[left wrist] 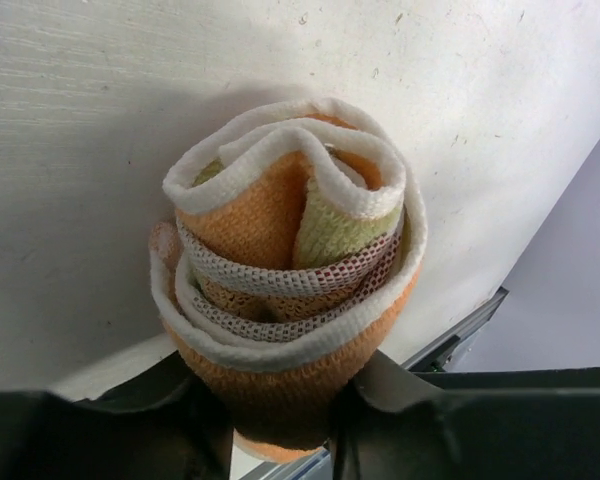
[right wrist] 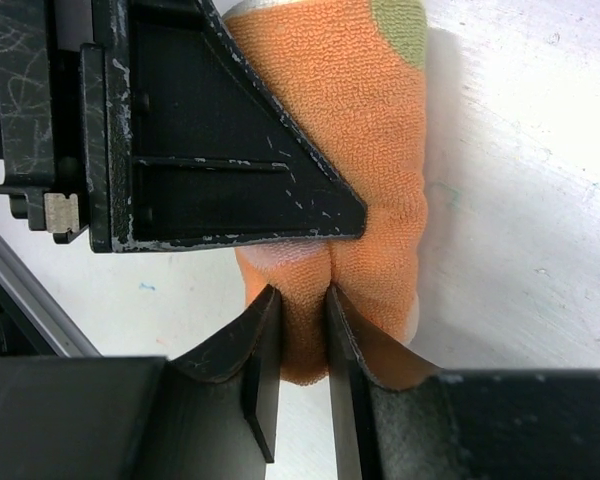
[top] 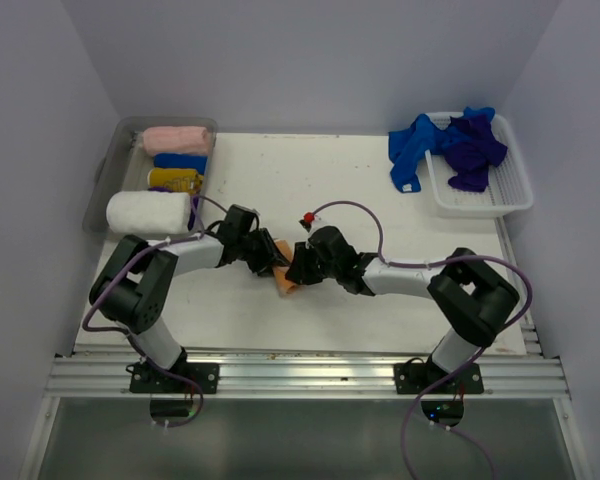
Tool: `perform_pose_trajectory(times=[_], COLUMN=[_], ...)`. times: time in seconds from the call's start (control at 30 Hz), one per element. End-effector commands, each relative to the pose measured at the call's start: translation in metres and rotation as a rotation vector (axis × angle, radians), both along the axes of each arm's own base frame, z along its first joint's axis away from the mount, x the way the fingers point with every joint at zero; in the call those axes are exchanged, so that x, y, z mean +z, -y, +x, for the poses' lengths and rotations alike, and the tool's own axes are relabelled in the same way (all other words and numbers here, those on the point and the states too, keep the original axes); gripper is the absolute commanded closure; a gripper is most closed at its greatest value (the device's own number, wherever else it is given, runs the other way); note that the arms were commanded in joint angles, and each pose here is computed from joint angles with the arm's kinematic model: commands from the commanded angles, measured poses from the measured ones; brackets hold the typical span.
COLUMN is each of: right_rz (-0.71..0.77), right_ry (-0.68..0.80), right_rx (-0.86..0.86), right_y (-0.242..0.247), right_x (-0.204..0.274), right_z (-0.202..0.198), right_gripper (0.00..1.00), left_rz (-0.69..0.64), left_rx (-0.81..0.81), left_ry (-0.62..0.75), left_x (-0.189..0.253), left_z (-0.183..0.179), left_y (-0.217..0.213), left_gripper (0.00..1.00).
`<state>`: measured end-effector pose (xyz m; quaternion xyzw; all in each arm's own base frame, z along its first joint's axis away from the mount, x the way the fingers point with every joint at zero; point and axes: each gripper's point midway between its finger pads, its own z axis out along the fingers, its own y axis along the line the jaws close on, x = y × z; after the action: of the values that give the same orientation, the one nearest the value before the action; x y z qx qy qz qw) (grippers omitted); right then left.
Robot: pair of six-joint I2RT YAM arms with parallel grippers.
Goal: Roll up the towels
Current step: Place the rolled towel into the container
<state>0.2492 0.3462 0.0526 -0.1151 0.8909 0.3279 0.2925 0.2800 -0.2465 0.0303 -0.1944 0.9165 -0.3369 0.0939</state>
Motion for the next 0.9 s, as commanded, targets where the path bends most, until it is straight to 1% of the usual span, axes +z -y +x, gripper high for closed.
perform_pose_trajectory(times=[0.0, 0.07, 0.1, 0.13, 0.17, 0.23, 0.27, 0.3, 0.33, 0.4, 0.43, 0.5, 0.53, 0.63, 0.67, 0.7, 0.73, 0.77, 0.8, 0.87], right_rz=[-0.073, -0.089, -0.092, -0.110, -0.121, -0.135, -0.144, -0.158, -0.160, -0.177, -0.187, -0.206, -0.219, -0.268, -0.255, -0.262, -0.267, -0.261, -0.264, -0.263], right_ry=[-0.034, -0.022, 0.007, 0.008, 0.026, 0.070, 0.091, 0.131, 0.159, 0.211, 0.257, 0.284, 0.315, 0.326, 0.328, 0.326, 0.321, 0.316, 0.308, 0.292], right_rx=[0.014, 0.005, -0.001, -0.008, -0.011, -0.040, -0.050, -0.086, -0.103, -0.138, -0.193, -0.244, -0.302, -0.399, -0.430, -0.439, -0.444, -0.461, -0.460, -0.458], right_y=[0.010, 0.015, 0.016, 0.020, 0.023, 0.032, 0.036, 0.043, 0.052, 0.066, 0.082, 0.100, 0.116, 0.147, 0.155, 0.160, 0.163, 0.167, 0.168, 0.168], right_x=[-0.015, -0.010, -0.001, 0.001, 0.006, 0.028, 0.035, 0.047, 0.062, 0.079, 0.096, 0.105, 0.116, 0.117, 0.120, 0.119, 0.117, 0.117, 0.114, 0.110], right_z=[-0.008, -0.006, -0.002, -0.002, 0.000, 0.004, 0.006, 0.012, 0.011, 0.013, 0.015, 0.015, 0.015, 0.013, 0.009, 0.007, 0.005, 0.003, 0.002, -0.001], right_gripper=[0.74, 0.59, 0.46, 0.41, 0.38, 0.33, 0.33, 0.30, 0.29, 0.27, 0.27, 0.25, 0.25, 0.24, 0.24, 0.24, 0.24, 0.24, 0.24, 0.24], left_rz=[-0.002, -0.001, 0.002, -0.003, -0.005, -0.008, -0.007, -0.011, -0.015, -0.029, -0.040, -0.058, -0.068, -0.079, -0.076, -0.058, -0.058, -0.040, -0.029, -0.001], left_rx=[0.003, -0.002, -0.003, -0.007, -0.012, -0.017, -0.023, -0.027, -0.028, -0.037, -0.041, -0.039, -0.044, -0.033, -0.023, 0.011, 0.019, 0.041, 0.102, 0.165], left_ry=[0.042, 0.048, 0.048, 0.053, 0.057, 0.064, 0.067, 0.069, 0.076, 0.082, 0.101, 0.112, 0.144, 0.221, 0.243, 0.242, 0.305, 0.297, 0.349, 0.365], left_x=[0.004, 0.007, 0.007, 0.010, 0.012, 0.017, 0.018, 0.020, 0.023, 0.029, 0.036, 0.047, 0.060, 0.096, 0.106, 0.113, 0.138, 0.144, 0.168, 0.181], left_z=[0.016, 0.018, 0.018, 0.020, 0.020, 0.023, 0.024, 0.025, 0.027, 0.029, 0.034, 0.040, 0.047, 0.068, 0.076, 0.085, 0.100, 0.105, 0.127, 0.143], left_y=[0.005, 0.006, 0.006, 0.007, 0.008, 0.009, 0.009, 0.009, 0.010, 0.012, 0.014, 0.013, 0.014, 0.005, -0.001, -0.016, -0.022, -0.033, -0.055, -0.081], left_gripper=[0.70, 0.78, 0.81, 0.84, 0.90, 0.96, 1.00, 1.00, 1.00, 1.00, 1.00, 1.00, 1.00, 1.00, 1.00, 1.00, 1.00, 1.00, 1.00, 1.00])
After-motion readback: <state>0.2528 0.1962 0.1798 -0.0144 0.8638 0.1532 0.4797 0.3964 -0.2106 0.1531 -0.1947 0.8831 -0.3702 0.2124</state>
